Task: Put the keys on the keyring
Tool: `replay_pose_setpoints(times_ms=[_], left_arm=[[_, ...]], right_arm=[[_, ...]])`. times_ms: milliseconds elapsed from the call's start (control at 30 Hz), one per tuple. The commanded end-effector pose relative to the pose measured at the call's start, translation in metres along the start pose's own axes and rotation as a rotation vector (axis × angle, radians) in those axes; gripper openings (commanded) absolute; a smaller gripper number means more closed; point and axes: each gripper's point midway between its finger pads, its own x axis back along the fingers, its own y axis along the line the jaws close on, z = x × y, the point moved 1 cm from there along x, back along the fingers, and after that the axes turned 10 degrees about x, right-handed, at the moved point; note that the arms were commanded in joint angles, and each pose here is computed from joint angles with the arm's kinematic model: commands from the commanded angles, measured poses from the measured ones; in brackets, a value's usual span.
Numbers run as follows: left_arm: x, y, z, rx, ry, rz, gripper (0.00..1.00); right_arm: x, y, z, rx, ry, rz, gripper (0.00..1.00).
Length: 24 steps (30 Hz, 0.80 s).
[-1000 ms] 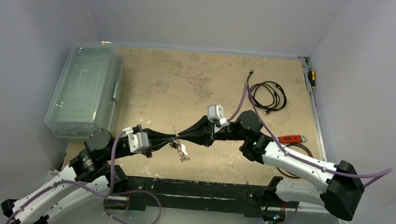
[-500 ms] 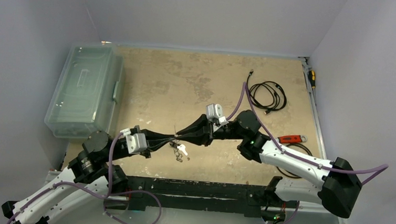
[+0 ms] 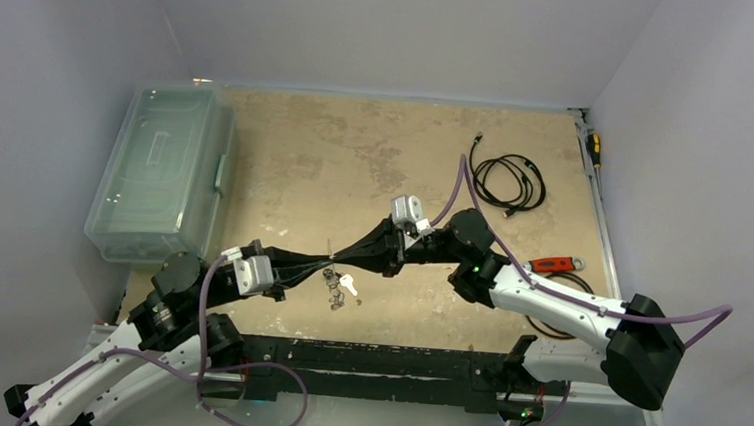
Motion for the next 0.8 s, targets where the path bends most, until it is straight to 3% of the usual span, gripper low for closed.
replay_pose_setpoints(times_ms=[0, 133, 167, 233, 300, 333, 367, 567, 767], left_arm=[[-0.001, 0.002, -0.02, -0.024, -0.078, -0.009, 0.0], [-0.001, 0.005, -0.018, -0.02, -0.07, -0.028, 0.0], [-0.001, 0.007, -0.018, -0.019, -0.067, -0.038, 0.06], [0.0, 0.009, -0.021, -0.019, -0.071, -0.053, 0.37], [0.003, 0.011, -0.023, -0.02, -0.084, -0.072, 0.61], [0.005, 0.013, -0.025, -0.023, -0.093, -0.087, 0.79], [0.007, 0.014, -0.028, -0.028, -0.104, -0.098, 0.82], [0.014, 0.019, -0.025, -0.041, -0.092, -0.14, 0.82], [0.014, 0.036, -0.015, -0.032, -0.031, -0.231, 0.8]], right_arm=[[-0.005, 0.001, -0.033, 0.062, -0.087, -0.034, 0.0], [-0.002, -0.001, -0.039, 0.106, -0.079, -0.016, 0.0], [-0.001, -0.003, -0.039, 0.121, -0.064, -0.004, 0.0], [0.003, -0.01, -0.036, 0.197, -0.016, 0.033, 0.0], [0.012, -0.023, -0.031, 0.281, 0.069, 0.11, 0.0], [0.016, -0.027, -0.03, 0.296, 0.109, 0.131, 0.0], [0.019, -0.032, -0.03, 0.323, 0.151, 0.149, 0.0], [0.029, -0.039, -0.019, 0.423, 0.418, 0.181, 0.0], [0.044, -0.053, 0.017, 0.537, 0.828, 0.287, 0.0]])
